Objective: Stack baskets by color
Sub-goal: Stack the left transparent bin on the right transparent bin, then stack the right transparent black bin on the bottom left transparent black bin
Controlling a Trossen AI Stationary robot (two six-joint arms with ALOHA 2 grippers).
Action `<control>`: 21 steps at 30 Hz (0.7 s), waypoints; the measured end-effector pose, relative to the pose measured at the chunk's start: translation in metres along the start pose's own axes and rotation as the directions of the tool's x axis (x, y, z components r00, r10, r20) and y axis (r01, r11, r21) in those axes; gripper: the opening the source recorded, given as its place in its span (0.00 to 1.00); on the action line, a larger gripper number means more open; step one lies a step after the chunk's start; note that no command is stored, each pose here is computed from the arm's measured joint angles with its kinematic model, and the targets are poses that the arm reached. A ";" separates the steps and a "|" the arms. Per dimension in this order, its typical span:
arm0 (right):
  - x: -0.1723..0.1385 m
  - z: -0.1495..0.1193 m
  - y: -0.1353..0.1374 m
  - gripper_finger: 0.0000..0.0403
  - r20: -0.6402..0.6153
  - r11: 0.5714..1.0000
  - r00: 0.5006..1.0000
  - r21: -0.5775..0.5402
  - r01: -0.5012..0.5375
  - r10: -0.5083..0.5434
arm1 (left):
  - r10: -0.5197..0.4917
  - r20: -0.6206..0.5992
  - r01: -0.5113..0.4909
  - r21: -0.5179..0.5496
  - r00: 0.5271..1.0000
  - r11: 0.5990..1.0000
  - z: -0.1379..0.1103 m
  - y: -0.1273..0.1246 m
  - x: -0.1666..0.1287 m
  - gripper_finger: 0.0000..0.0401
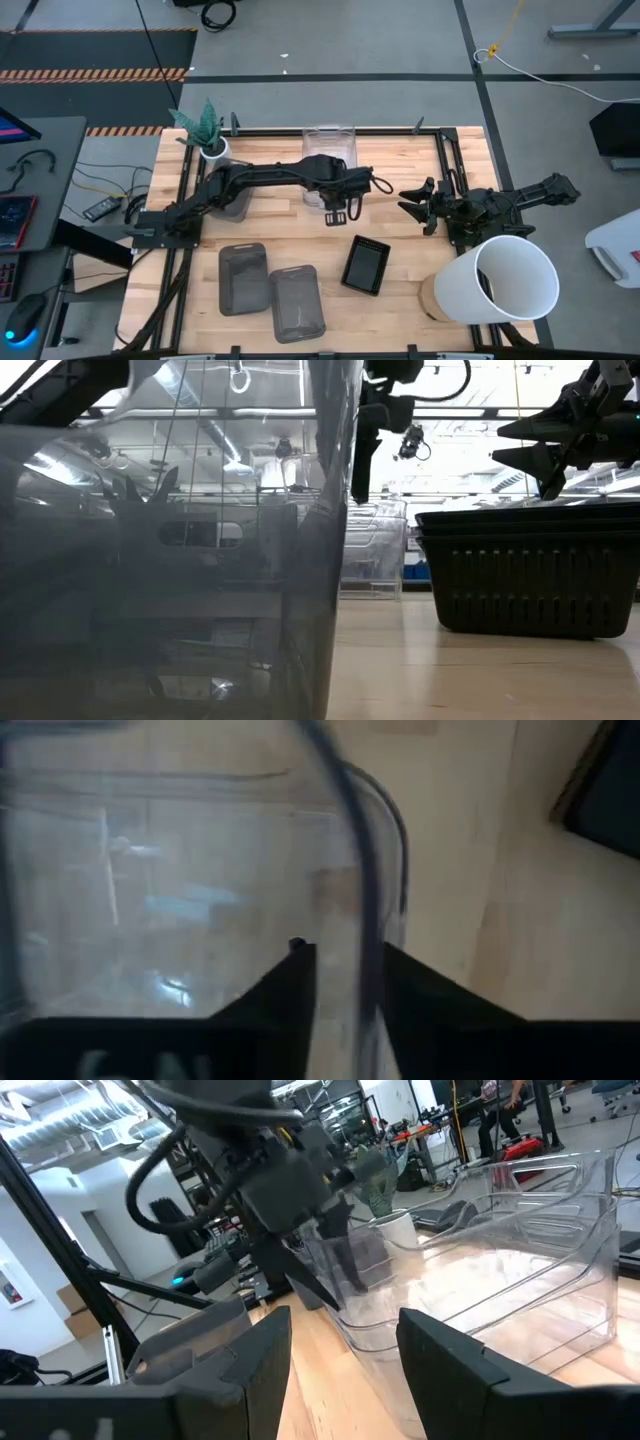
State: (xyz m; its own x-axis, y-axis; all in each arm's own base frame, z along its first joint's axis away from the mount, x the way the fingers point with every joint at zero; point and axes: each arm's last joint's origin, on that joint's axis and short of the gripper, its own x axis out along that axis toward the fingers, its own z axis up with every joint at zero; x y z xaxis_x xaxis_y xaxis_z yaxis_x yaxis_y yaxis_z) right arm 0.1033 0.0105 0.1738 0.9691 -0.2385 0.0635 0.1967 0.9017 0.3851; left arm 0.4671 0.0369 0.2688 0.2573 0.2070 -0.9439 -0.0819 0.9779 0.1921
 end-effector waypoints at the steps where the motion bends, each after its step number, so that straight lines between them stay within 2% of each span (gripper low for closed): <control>1: 0.000 0.000 0.000 0.47 0.000 1.000 1.000 0.000 0.000 0.000 | 0.011 0.007 -0.011 0.006 1.000 1.000 0.000 0.000 -0.004 0.32; 5: 0.000 0.000 0.000 0.47 0.000 1.000 1.000 0.000 0.000 0.000 | 0.018 0.035 -0.019 0.027 0.999 0.999 -0.003 0.000 -0.023 0.44; 9: 0.000 0.000 0.000 0.47 0.000 1.000 1.000 -0.001 0.000 0.000 | 0.010 0.060 -0.013 0.036 0.998 0.999 -0.010 -0.003 -0.049 0.50; 14: 0.000 0.000 0.000 0.47 0.000 1.000 1.000 -0.001 0.000 0.000 | -0.053 -0.001 0.053 0.055 0.999 0.997 -0.025 -0.016 -0.072 0.48; 21: 0.000 0.000 0.000 0.47 0.001 1.000 1.000 0.000 0.002 -0.002 | -0.165 -0.077 0.171 0.080 0.983 0.982 -0.036 -0.058 -0.082 0.42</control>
State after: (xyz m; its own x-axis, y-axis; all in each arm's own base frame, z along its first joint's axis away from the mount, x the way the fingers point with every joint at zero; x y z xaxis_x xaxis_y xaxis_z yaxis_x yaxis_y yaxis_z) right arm 0.1033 0.0104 0.1738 0.9685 -0.2409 0.0632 0.1991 0.9013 0.3849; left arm 0.4156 -0.0379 0.3257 0.1928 0.0404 -0.9804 0.0406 0.9980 0.0491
